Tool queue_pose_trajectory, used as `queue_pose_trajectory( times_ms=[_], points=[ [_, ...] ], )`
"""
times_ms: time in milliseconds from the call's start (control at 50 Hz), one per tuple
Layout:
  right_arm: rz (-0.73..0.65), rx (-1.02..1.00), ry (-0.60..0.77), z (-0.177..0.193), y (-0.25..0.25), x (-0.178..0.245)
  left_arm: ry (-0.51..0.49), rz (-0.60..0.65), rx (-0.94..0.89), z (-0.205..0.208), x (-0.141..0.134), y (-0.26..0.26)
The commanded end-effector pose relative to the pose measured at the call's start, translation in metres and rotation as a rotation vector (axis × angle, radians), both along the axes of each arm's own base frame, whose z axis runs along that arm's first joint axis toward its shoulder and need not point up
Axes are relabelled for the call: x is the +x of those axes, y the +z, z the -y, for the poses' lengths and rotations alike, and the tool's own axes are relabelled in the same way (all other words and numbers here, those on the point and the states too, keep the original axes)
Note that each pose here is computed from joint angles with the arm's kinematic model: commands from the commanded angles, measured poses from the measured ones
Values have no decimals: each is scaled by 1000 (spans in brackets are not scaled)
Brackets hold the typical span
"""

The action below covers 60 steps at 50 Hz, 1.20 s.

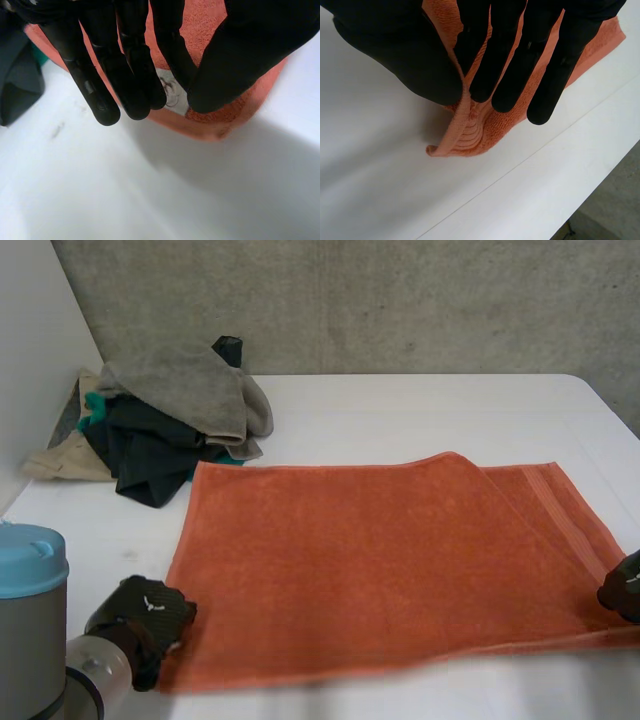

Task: Fold the laundry.

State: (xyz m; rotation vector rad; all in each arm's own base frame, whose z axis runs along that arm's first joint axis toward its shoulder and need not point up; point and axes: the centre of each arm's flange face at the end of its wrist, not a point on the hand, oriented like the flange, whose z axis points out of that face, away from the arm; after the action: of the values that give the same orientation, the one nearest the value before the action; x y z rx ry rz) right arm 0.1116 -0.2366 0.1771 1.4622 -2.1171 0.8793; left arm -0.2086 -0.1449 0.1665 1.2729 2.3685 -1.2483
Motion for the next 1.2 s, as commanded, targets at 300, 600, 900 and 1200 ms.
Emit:
queue_pose_trajectory(
  times_ms=[300,600,900,1200],
  points=[
    [109,-385,-15,80,-5,15,-29,-173,-304,93,-63,11],
    [163,-347,-61,77,-16,16,-21,-298,-101,12,-49,22],
    [205,-339,-82,74,-19,16,-104,-322,14,-35,-38,-22],
    [206,-324,-82,68,-23,16,-171,-258,-12,-46,-42,-41]
  ],
)
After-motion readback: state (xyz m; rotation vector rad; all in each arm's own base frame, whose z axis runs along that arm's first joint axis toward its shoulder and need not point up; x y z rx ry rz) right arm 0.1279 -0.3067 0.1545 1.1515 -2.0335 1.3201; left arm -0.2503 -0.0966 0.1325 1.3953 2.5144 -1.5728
